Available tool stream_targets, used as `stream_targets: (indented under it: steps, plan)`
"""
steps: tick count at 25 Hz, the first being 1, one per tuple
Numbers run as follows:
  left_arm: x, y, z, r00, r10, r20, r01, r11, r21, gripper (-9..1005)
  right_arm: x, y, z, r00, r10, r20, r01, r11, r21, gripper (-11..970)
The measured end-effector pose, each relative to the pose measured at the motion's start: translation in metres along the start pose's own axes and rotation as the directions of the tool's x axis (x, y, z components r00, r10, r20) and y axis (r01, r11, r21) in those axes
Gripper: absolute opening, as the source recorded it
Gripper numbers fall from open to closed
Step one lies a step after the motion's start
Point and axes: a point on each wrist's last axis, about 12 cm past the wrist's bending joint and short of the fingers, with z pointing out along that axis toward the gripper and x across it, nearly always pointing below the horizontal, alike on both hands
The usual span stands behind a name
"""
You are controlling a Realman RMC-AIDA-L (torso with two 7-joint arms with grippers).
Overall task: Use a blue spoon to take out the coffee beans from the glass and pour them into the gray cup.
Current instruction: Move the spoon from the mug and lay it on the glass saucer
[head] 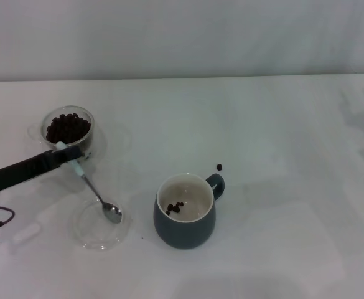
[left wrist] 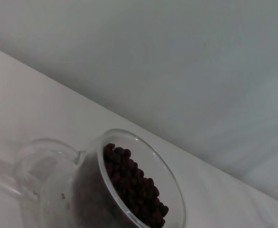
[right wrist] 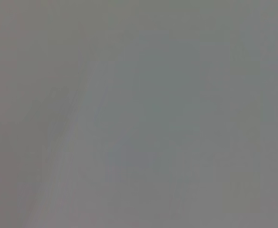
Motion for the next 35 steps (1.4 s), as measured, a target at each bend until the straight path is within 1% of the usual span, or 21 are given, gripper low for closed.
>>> stream_targets:
  steps: [4,8,21,27,35]
  plan:
    - [0.001,-0.003,0.008,1.0,0.011,-0.027,-0.011,1.0,0.003,143,0.0,-0.002,0.0,1.0,0.0,-0.001,0.0,1.0,0.013,507]
    - [0.005,-0.005,0.011,0.999,0.017,-0.04,-0.017,1.0,0.006,147,0.0,-0.003,0.0,1.0,0.0,-0.001,0.0,1.0,0.019,507]
    - [0.01,-0.006,0.012,0.999,0.015,-0.048,-0.014,1.0,0.012,301,-0.002,-0.003,0.005,1.0,0.001,0.009,-0.001,1.0,0.019,507]
    - [0.011,-0.005,0.012,0.999,0.013,-0.047,-0.013,1.0,0.009,444,-0.002,-0.003,0.005,1.0,0.001,0.01,-0.001,1.0,0.018,507]
    - [0.01,-0.005,0.01,0.999,0.0,-0.039,0.0,1.0,0.016,556,-0.002,-0.003,0.005,1.0,0.001,0.01,-0.001,1.0,0.018,507]
